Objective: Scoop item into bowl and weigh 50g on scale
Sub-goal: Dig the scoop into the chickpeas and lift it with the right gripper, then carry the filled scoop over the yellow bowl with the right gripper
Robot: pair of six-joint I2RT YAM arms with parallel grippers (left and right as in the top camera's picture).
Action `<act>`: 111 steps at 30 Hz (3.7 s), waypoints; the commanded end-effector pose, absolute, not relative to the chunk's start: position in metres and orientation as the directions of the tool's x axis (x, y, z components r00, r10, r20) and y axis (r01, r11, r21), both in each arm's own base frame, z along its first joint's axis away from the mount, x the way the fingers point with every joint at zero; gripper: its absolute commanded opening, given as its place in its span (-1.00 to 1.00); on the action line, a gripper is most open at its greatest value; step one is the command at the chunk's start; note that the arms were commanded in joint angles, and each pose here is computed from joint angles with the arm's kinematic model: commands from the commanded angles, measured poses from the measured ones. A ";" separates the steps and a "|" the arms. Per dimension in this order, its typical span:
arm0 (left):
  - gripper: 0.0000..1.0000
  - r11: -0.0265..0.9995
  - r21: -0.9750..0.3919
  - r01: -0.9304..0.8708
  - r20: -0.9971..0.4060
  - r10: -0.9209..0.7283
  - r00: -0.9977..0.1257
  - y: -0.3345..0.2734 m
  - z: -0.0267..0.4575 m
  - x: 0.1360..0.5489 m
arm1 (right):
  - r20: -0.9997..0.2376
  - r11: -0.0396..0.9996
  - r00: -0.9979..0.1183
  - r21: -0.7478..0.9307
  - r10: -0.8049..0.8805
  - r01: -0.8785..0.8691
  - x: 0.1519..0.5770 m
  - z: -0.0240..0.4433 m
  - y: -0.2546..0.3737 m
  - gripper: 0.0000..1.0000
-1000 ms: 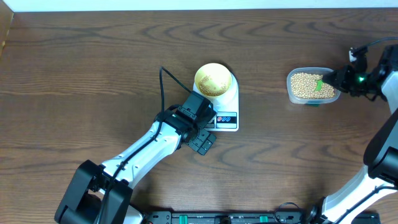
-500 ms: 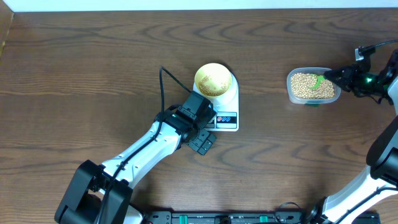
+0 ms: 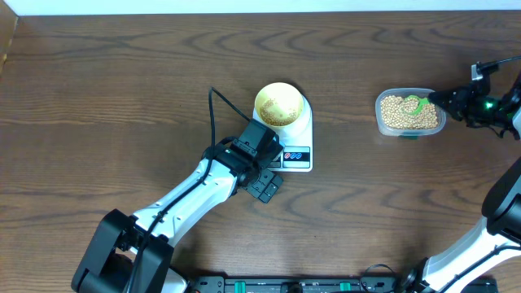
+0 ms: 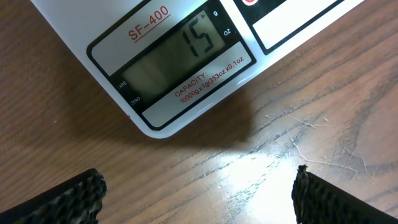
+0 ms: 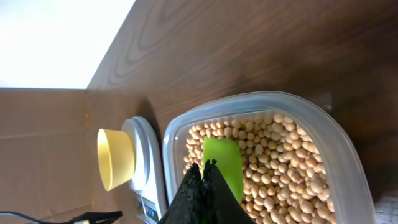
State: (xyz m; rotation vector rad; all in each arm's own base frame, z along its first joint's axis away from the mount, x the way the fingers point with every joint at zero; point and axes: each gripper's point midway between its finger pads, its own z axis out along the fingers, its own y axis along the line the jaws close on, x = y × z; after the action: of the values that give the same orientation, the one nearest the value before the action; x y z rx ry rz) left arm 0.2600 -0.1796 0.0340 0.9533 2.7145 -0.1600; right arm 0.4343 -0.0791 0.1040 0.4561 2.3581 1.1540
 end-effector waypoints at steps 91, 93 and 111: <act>0.96 0.774 -0.015 0.633 -0.266 0.607 -0.749 -0.178 0.031 0.258 | -0.245 0.249 -0.947 0.949 0.207 -0.191 0.459 0.172 0.122 -0.98; 0.96 0.774 -0.015 0.633 -0.266 0.607 -0.749 -0.178 0.031 0.258 | -0.252 0.241 -0.950 0.949 0.185 -0.205 0.458 0.174 0.135 -0.98; 0.96 0.774 -0.015 0.633 -0.266 0.607 -0.749 -0.178 0.031 0.258 | -0.354 0.325 -0.935 0.889 0.038 -0.323 0.442 0.161 0.231 -0.98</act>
State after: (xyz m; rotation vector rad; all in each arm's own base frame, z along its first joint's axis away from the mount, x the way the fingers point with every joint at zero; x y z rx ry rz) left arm 0.2600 -0.1796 0.0340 0.9533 2.7145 -0.1600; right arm 0.4408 0.2246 0.1717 -0.2225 2.2726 1.7121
